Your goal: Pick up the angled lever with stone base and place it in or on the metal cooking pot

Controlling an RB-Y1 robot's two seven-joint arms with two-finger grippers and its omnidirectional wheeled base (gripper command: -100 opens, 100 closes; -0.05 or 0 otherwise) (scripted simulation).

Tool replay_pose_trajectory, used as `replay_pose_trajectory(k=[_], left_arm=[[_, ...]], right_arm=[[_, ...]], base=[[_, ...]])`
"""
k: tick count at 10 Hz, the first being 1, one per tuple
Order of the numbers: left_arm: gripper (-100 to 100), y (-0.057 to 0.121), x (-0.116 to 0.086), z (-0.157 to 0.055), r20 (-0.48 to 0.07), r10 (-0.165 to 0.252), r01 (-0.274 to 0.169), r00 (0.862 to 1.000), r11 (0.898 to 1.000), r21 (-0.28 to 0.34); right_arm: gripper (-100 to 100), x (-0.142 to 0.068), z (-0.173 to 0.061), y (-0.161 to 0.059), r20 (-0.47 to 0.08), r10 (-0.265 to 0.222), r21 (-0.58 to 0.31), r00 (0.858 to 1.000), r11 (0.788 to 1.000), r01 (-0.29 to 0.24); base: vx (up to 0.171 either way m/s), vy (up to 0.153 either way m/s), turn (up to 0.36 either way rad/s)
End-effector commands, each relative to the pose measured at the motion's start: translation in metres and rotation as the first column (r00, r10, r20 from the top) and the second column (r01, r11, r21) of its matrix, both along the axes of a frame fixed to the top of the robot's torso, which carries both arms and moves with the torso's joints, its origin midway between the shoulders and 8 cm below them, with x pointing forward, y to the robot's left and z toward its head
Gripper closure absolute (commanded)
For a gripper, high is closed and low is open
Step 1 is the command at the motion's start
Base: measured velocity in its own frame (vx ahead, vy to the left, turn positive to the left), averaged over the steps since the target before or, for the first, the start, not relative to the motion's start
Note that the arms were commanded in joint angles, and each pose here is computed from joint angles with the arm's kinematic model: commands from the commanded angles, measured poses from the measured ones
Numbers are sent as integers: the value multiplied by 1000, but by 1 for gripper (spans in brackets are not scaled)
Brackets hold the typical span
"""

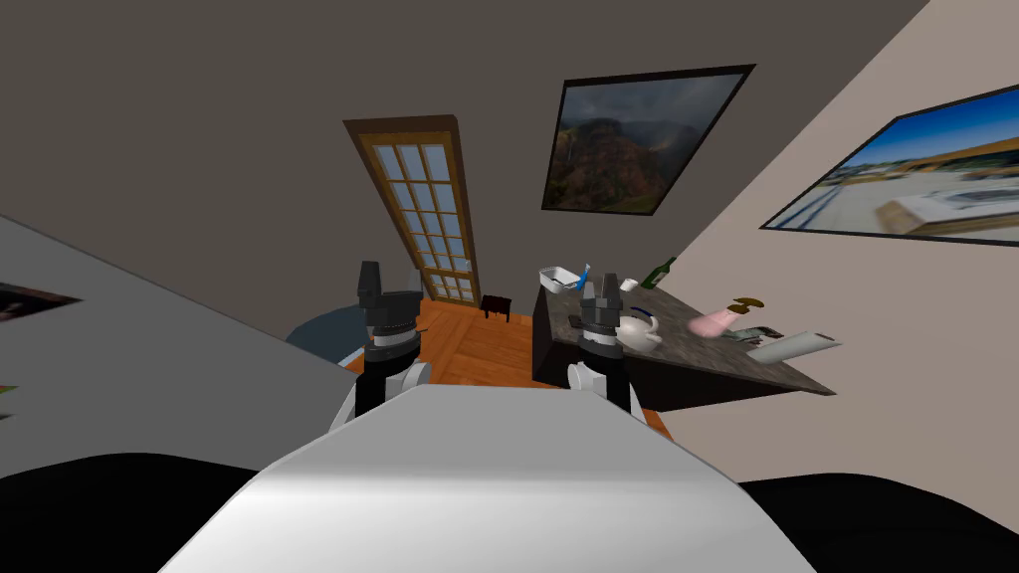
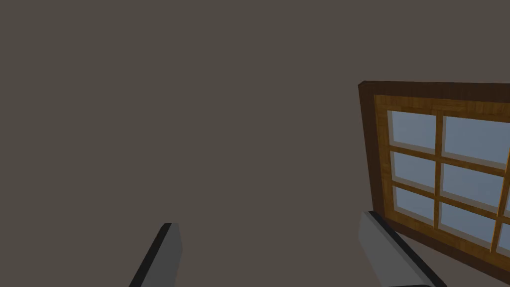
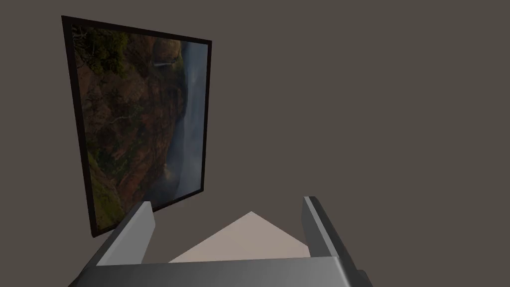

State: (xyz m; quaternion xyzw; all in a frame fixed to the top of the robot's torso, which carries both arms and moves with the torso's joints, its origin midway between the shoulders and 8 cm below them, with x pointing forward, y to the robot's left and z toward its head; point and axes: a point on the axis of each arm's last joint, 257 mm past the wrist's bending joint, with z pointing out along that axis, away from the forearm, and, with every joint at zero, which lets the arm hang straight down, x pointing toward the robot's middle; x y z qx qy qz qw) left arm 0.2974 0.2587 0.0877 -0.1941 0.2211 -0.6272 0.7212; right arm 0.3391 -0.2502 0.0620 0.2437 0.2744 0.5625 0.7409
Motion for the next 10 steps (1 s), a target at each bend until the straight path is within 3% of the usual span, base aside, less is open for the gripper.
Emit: replay_pose_trajectory(k=[1,3,6,10], left_arm=[[0,0,0,0,0,0,0,1000,1000,0],[0,0,0,0,0,0,0,1000,1000,0],[0,0,0,0,0,0,0,1000,1000,0],[0,0,0,0,0,0,0,1000,1000,0]], right_arm=[[-100,4,-7,9,-24,9,-53,1000,999,-10],[-100,10,-17,18,-55,9,-111,998,994,-16],[-100,25,-50,35,-135,-22,-247,991,969,-12],[-100,43,-98,47,-219,-94,-394,971,919,0]], base=[[-43,3,14],[-97,-2,11],[-172,-7,-1],[-153,-4,-14]])
